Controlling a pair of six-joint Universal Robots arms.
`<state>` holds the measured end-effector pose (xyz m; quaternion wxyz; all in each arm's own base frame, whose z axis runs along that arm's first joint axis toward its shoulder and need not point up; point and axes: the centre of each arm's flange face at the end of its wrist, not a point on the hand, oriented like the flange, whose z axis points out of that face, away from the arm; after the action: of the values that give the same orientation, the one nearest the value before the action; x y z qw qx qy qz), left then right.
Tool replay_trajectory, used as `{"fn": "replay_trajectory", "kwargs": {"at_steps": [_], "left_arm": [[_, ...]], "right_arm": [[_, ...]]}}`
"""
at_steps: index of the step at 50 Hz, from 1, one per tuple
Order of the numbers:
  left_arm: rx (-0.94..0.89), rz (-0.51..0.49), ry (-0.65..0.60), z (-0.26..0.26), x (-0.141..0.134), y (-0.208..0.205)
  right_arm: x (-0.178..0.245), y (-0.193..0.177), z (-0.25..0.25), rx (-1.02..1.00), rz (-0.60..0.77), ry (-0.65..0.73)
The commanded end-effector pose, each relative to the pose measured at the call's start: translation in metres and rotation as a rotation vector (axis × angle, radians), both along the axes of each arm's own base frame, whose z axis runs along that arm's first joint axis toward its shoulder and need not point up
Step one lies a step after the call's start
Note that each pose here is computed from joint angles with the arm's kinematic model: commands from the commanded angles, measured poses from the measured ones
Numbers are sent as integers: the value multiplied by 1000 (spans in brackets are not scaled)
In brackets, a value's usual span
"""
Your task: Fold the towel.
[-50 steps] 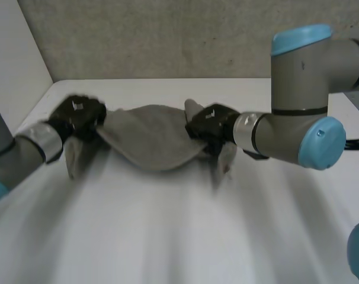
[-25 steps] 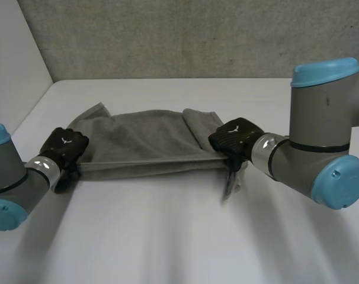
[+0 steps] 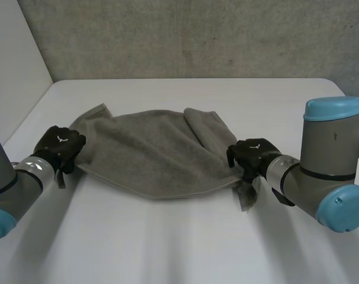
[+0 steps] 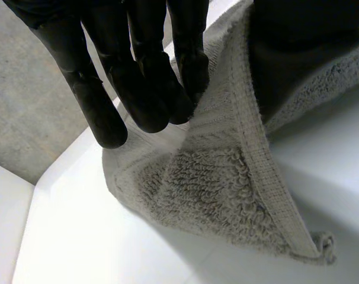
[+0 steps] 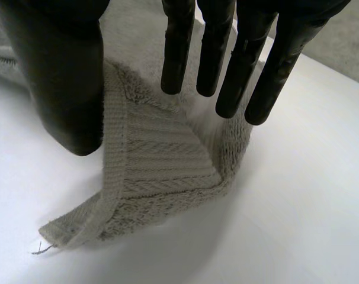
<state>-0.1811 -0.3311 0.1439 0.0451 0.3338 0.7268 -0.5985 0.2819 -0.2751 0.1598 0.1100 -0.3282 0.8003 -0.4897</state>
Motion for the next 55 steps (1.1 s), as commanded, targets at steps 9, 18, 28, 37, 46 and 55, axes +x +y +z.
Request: {"fn": "replay_trajectory", "kwargs": {"at_steps": [9, 18, 28, 37, 46, 55], "left_arm": [[-114, 71, 193, 75, 13, -1], [-295, 39, 330, 160, 14, 24], [-388, -1, 393, 197, 17, 26], [-251, 33, 384, 145, 12, -49], [-446, 52, 411, 192, -5, -110], [-692, 24, 482, 276, -7, -99]], "right_arm": [[-21, -18, 63, -144, -27, -51], [-27, 9, 168, -376, 59, -78], [-26, 4, 198, -527, 86, 29], [1, -52, 153, -559, 47, 231], [38, -100, 189, -895, -46, 147], [37, -78, 279, -1143, -84, -149]]}}
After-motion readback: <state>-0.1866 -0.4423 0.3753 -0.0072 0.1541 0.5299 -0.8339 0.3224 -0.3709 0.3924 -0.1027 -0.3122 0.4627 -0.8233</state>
